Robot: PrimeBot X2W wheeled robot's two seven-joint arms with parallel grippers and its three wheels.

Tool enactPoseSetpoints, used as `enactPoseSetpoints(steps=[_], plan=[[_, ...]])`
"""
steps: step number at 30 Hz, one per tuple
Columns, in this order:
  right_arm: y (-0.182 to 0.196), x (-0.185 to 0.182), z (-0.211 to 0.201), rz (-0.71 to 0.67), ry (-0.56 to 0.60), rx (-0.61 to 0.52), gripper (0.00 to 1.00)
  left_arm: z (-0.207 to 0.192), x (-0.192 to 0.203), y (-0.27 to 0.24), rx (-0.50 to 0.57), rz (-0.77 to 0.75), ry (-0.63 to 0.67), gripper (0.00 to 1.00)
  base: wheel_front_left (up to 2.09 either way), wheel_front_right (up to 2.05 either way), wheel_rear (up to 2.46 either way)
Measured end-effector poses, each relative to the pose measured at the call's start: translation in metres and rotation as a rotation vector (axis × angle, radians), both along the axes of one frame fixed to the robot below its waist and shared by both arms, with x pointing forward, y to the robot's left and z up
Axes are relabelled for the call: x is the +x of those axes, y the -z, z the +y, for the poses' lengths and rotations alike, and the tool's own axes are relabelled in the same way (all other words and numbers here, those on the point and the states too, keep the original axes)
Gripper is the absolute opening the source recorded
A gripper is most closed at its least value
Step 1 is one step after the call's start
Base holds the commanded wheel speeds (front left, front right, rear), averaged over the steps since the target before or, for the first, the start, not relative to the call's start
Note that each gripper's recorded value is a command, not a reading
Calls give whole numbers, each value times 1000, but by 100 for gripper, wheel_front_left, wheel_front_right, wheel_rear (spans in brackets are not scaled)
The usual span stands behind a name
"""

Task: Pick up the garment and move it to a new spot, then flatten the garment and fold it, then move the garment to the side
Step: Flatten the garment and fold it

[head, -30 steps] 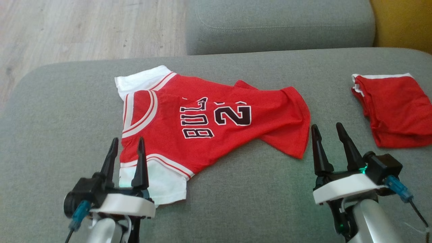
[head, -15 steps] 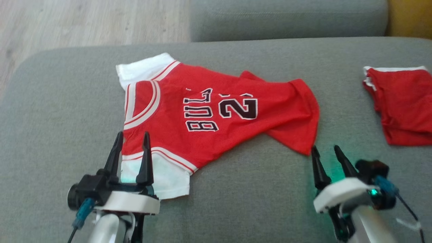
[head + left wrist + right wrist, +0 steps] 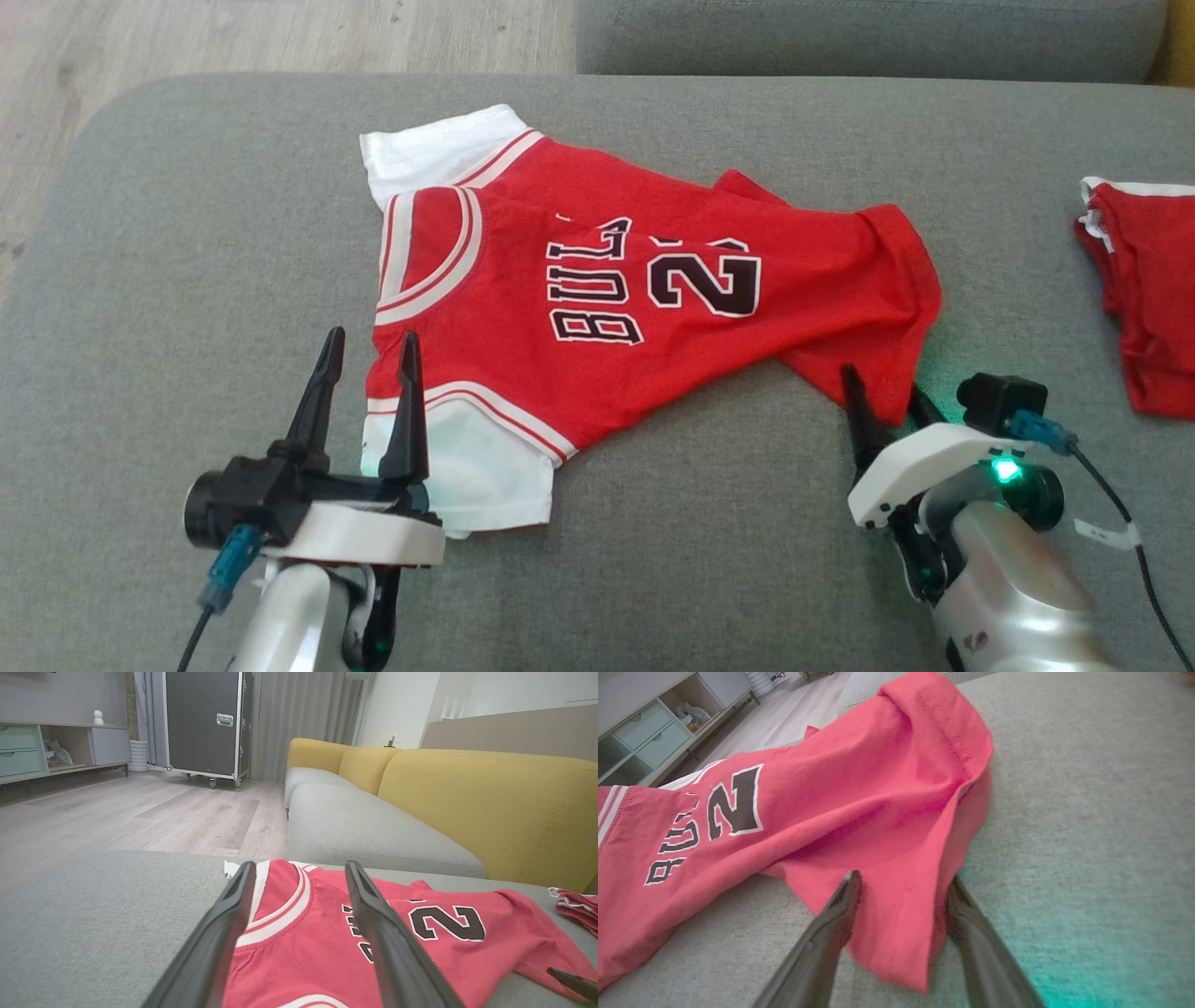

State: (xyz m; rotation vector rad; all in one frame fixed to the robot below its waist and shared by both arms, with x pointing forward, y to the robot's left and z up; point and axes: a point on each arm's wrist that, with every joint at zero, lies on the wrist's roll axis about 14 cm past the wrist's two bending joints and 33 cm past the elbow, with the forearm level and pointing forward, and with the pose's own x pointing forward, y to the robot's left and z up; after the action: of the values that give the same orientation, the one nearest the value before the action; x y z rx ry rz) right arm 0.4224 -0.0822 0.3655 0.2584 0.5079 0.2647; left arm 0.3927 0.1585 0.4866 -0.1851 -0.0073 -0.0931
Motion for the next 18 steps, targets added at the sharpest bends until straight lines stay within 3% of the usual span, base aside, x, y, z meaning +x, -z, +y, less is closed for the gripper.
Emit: enactPoseSetpoints(steps=[8, 18], plan=[[0, -1, -20, -24, 49, -48, 0, -1, 2, -6, -3, -18, 2, 100, 0, 0, 0], [-22, 9, -103, -96, 170, -225, 0, -18, 5, -12, -8, -34, 44, 100, 0, 0, 0]])
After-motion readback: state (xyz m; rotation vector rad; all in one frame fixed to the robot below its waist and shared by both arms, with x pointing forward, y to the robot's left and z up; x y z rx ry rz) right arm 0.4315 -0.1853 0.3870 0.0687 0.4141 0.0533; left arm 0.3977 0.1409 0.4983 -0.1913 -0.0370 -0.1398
